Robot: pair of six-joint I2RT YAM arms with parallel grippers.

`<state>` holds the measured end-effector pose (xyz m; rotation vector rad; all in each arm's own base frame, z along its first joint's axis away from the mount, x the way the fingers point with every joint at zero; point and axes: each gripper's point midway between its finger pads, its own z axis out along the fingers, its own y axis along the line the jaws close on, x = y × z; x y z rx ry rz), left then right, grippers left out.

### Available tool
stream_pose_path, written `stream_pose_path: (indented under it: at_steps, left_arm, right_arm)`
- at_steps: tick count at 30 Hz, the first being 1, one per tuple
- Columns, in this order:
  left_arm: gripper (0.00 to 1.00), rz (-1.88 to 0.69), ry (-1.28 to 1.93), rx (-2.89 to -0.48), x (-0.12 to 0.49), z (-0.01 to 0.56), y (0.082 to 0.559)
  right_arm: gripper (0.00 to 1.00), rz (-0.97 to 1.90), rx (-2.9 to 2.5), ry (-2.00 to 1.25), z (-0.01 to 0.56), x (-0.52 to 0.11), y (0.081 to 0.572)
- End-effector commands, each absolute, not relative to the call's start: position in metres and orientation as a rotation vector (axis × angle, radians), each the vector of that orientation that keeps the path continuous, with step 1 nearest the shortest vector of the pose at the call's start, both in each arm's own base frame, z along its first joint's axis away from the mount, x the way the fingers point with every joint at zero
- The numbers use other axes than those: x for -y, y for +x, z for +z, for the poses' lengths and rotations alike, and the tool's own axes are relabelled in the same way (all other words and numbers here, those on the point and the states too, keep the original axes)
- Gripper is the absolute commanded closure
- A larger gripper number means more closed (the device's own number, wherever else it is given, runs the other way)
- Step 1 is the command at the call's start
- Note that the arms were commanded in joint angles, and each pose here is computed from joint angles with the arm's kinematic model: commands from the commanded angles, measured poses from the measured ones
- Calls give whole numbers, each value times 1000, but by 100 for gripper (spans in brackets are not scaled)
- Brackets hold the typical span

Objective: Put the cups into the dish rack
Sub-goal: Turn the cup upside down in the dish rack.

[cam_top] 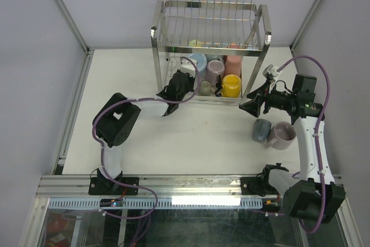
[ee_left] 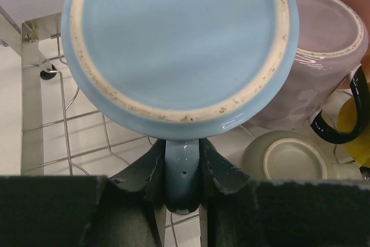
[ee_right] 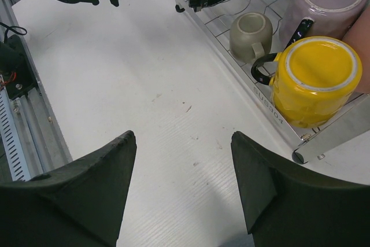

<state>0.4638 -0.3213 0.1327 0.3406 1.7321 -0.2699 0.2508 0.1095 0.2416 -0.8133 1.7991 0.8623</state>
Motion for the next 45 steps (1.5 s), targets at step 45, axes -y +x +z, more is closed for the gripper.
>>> stream_pose_path:
  at_steps: [45]
  left_arm:
    - [100,-354,225,-1622,330,181,486]
  right_arm:
    - [31,842,-1762,-842,249,-109,252]
